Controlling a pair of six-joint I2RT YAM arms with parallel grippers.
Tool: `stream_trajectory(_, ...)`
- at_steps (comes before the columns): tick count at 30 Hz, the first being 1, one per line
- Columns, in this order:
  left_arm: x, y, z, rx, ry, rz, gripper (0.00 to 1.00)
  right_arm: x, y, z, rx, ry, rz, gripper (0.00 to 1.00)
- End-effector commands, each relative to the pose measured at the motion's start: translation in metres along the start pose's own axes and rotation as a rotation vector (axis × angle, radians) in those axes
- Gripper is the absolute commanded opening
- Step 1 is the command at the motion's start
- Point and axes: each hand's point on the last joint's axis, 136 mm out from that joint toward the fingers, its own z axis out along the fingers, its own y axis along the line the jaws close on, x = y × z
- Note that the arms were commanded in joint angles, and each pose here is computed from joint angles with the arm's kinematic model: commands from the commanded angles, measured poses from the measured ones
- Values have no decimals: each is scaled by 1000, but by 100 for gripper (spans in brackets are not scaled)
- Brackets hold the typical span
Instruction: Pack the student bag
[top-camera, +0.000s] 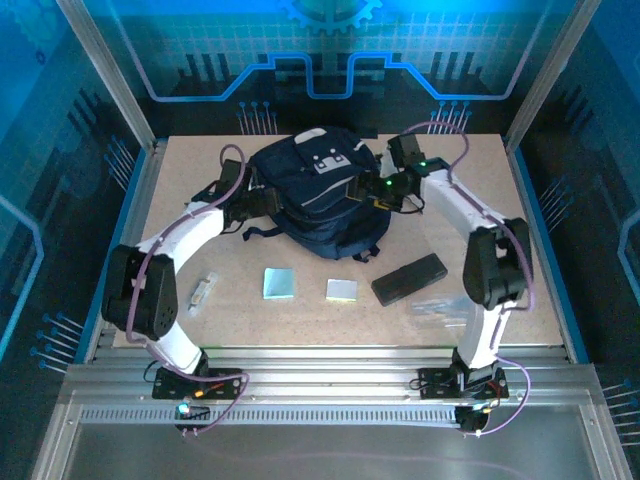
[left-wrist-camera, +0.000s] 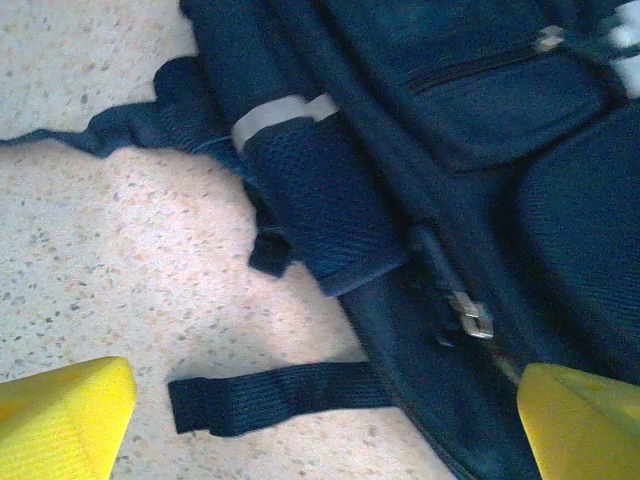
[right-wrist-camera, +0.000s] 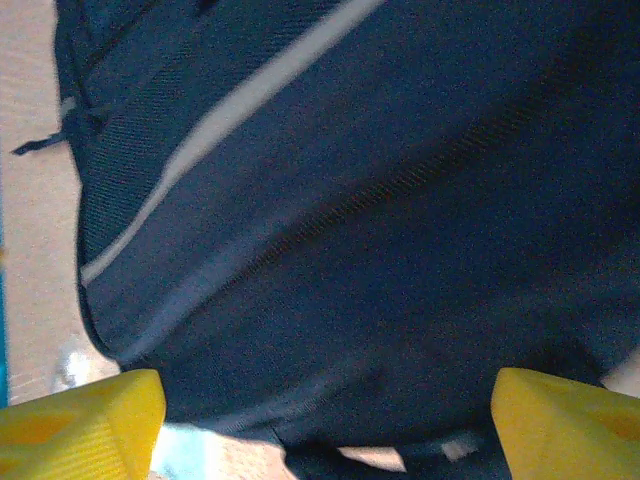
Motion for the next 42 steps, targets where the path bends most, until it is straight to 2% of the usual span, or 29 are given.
stream_trajectory(1,2,-32,-20,109,-9,0,99,33,-51,-40,247,16,48,98)
stream_trajectory(6,10,-69,-31,200,-36,67,99,74,-94,-77,445,23,159,100)
stream_trajectory(9,15,-85,-34,233,-46,82,99,102,-111,-84,505,46,218,100)
stream_trajectory(12,20,-94,-36,261,-61,88,99,131,-121,-76,501,65,306,100)
stream_trajectory(17,25,-93,-34,262,-64,93,99,174,-122,-40,454,114,448,100)
stream_trajectory(25,32,-85,-31,230,-46,103,99,173,-117,8,379,91,617,100)
stream_trajectory(29,34,-84,-34,232,-47,98,99,169,-123,20,450,102,654,100)
stream_trajectory(31,33,-83,-36,231,-51,99,99,171,-127,23,473,100,673,100)
stream_trajectory(37,30,-81,-39,223,-68,98,99,172,-137,19,527,65,672,86)
stream_trajectory(42,28,-87,-38,242,-60,100,99,184,-144,15,596,52,589,85)
